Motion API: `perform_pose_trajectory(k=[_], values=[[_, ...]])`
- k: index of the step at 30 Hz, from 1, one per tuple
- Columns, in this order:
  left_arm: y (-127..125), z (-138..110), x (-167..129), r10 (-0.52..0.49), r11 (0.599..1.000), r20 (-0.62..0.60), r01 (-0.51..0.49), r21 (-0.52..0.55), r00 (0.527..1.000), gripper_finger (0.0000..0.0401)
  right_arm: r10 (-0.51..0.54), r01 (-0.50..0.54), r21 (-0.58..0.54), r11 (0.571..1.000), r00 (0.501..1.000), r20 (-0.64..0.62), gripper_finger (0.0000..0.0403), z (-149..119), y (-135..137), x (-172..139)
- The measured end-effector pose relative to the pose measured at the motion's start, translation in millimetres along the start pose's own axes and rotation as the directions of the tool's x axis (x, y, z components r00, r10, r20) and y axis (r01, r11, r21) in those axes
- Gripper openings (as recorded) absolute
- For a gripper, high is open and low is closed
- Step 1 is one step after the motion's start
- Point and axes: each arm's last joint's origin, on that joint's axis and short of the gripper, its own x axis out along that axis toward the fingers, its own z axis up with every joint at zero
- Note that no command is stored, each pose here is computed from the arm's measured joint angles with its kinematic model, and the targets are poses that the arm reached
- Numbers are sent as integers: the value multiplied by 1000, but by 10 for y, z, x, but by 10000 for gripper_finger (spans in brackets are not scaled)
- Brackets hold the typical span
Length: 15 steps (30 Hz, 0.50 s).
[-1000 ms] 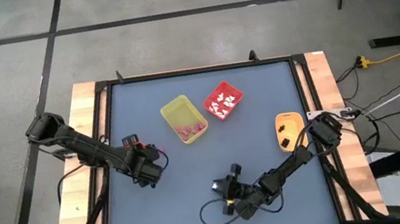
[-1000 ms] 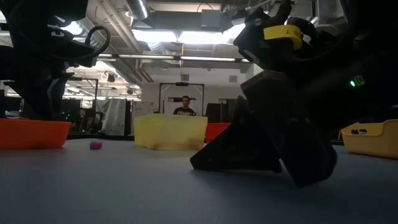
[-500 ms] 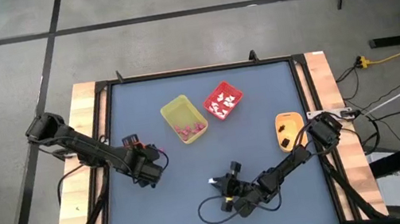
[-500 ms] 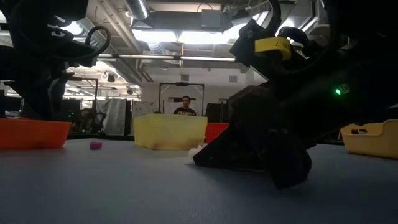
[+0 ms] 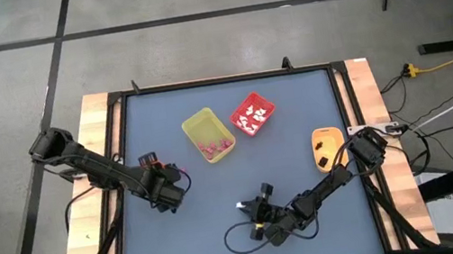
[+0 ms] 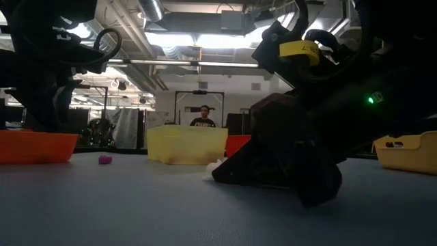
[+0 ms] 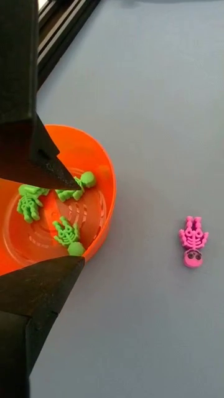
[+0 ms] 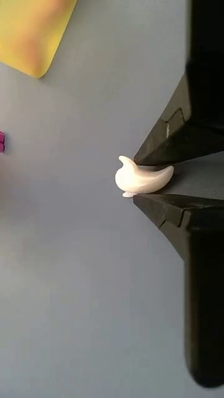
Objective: Sort Halloween decoration
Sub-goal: Put the white ghost toy into the red bin
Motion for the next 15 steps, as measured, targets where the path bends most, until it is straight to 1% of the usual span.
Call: perform_pose_trajectory(k=[15], values=[[0, 0, 0, 0, 1000, 0, 0, 0, 1000, 173, -19, 19, -1, 1000, 1000, 15, 87, 6, -2, -4]])
